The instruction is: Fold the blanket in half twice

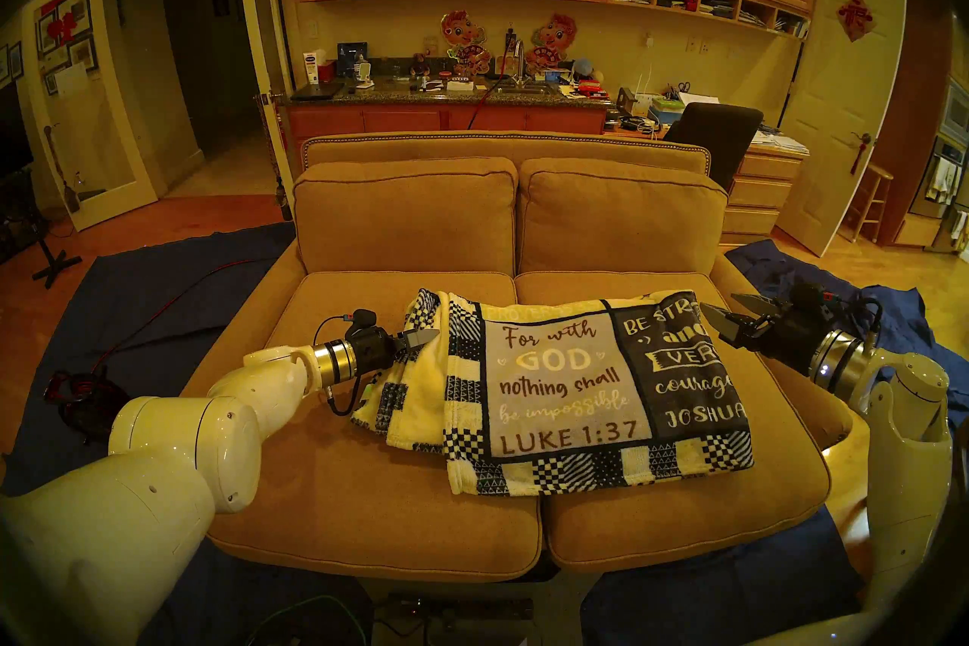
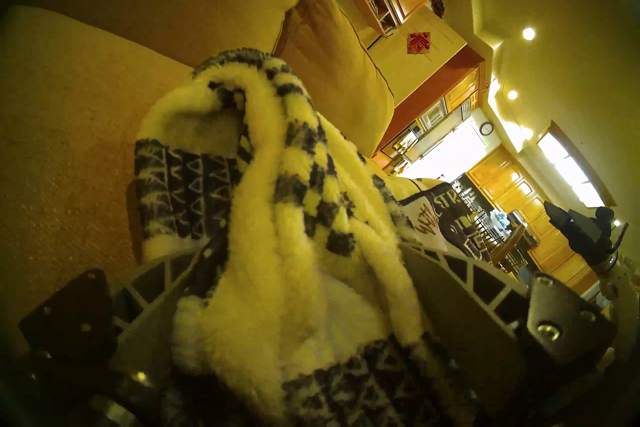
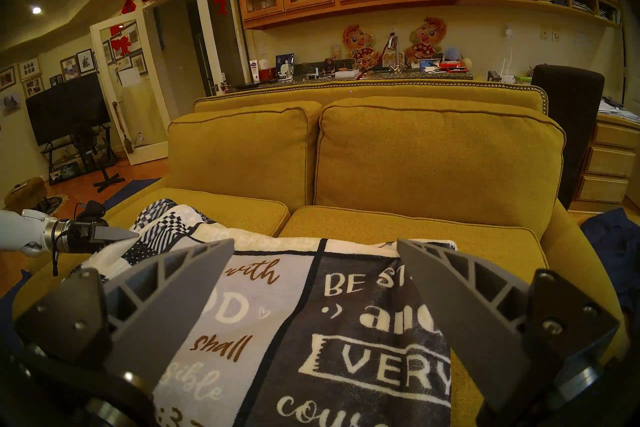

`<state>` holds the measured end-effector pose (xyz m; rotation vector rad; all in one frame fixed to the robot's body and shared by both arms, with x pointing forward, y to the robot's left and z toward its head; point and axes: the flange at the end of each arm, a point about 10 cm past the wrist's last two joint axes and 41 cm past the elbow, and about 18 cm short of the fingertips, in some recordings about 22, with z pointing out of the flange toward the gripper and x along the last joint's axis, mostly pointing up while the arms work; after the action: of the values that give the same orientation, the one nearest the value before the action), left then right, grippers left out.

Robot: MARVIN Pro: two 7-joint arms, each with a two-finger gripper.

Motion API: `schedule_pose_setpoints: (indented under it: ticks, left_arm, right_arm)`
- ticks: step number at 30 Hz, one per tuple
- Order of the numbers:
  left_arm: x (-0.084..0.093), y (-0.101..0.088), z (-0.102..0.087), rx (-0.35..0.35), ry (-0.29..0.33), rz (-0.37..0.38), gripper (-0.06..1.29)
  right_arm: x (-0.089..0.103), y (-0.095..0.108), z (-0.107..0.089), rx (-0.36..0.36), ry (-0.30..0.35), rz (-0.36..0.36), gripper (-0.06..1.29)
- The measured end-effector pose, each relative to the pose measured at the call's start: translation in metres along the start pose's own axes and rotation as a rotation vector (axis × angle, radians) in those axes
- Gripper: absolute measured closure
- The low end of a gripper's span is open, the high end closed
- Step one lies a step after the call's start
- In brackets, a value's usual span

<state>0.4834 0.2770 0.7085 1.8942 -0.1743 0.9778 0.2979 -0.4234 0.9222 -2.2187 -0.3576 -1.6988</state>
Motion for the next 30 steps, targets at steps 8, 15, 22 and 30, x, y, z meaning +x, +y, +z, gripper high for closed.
schedule_pose_setpoints:
  ticks: [8, 15, 22, 30]
  left_arm:
    - [0.0004, 0.0022, 0.0044, -0.003, -0.029, 0.006, 0.05]
    - [0.0001, 0.0025, 0.0063, 0.003, -0.048, 0.002, 0.25]
    - [-0.0047, 0.0018, 0.0089, 0.017, -0.062, -0.003, 1.14]
    - [-0.0005, 0.0011, 0.0032, 0.005, -0.047, 0.016, 1.14]
  right_arm:
    - [0.0000, 0.0000, 0.0000, 0.000, 0.000, 0.000, 0.01]
    - [0.0000, 0.0000, 0.0000, 0.000, 0.000, 0.000, 0.01]
    - [0.0000, 0.0000, 0.0000, 0.000, 0.000, 0.000, 0.01]
    - [0.0000, 0.0000, 0.0000, 0.000, 0.000, 0.000, 0.01]
